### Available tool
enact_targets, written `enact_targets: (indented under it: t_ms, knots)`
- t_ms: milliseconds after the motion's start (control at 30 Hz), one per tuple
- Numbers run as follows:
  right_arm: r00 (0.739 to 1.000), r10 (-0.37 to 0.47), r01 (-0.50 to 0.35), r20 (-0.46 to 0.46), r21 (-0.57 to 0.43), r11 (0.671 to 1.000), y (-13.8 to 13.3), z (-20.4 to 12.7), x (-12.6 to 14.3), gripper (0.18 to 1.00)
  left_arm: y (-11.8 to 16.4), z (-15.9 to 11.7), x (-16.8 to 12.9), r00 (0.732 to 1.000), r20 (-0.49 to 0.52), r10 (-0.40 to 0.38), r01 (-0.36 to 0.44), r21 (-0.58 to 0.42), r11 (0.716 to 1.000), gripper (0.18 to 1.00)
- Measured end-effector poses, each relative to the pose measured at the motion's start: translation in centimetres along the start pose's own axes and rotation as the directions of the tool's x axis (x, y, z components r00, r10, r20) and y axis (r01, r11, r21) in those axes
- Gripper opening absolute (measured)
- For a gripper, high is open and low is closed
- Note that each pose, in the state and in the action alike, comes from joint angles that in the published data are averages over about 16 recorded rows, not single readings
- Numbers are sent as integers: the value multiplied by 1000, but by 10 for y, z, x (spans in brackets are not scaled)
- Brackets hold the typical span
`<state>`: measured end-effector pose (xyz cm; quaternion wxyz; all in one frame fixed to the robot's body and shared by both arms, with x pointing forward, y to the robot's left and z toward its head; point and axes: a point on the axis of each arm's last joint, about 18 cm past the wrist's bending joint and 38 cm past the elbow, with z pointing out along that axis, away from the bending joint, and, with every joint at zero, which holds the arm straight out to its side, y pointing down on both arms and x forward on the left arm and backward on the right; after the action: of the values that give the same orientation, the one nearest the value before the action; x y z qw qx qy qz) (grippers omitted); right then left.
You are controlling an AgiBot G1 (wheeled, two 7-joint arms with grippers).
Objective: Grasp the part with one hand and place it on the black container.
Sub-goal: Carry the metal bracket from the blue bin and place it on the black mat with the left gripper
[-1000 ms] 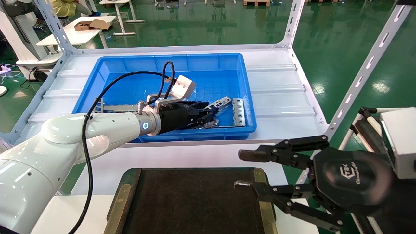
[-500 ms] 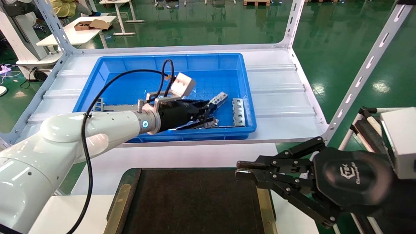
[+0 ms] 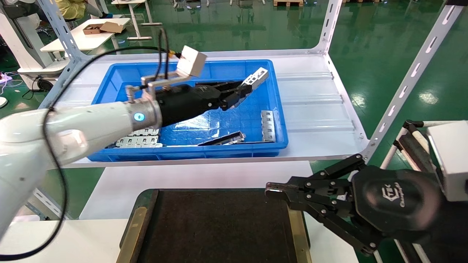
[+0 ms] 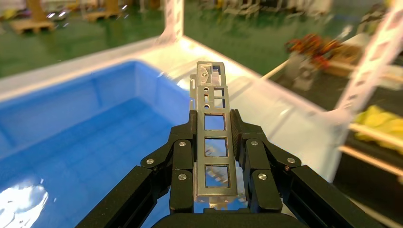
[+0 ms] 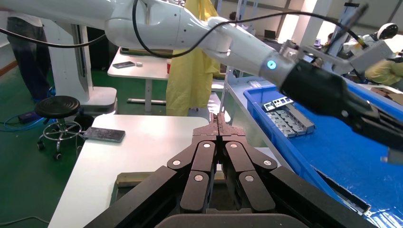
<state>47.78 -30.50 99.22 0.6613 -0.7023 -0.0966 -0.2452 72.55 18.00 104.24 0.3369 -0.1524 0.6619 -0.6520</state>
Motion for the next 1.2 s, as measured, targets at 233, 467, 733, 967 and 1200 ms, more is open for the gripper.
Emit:
enact_targets:
  t_ms: [233,467,733,967,1200]
  knots:
    - [1000,0,0,0,0,1000,0,0,0,191,0,-34,13,992,-124,8,-4,33,999,322]
    - [1000,0,0,0,0,1000,0,0,0,191,23,-67,41,971,-237,-11,15,14,1000,322]
    - [1000,0,0,0,0,1000,0,0,0,191,73,-98,84,958,-271,-94,80,-62,995,322]
    - [1000,0,0,0,0,1000,0,0,0,191,129,-114,117,959,-197,-201,174,-145,974,322]
    - [1000,0,0,0,0,1000,0,0,0,191,188,-114,137,953,-55,-298,283,-189,940,321]
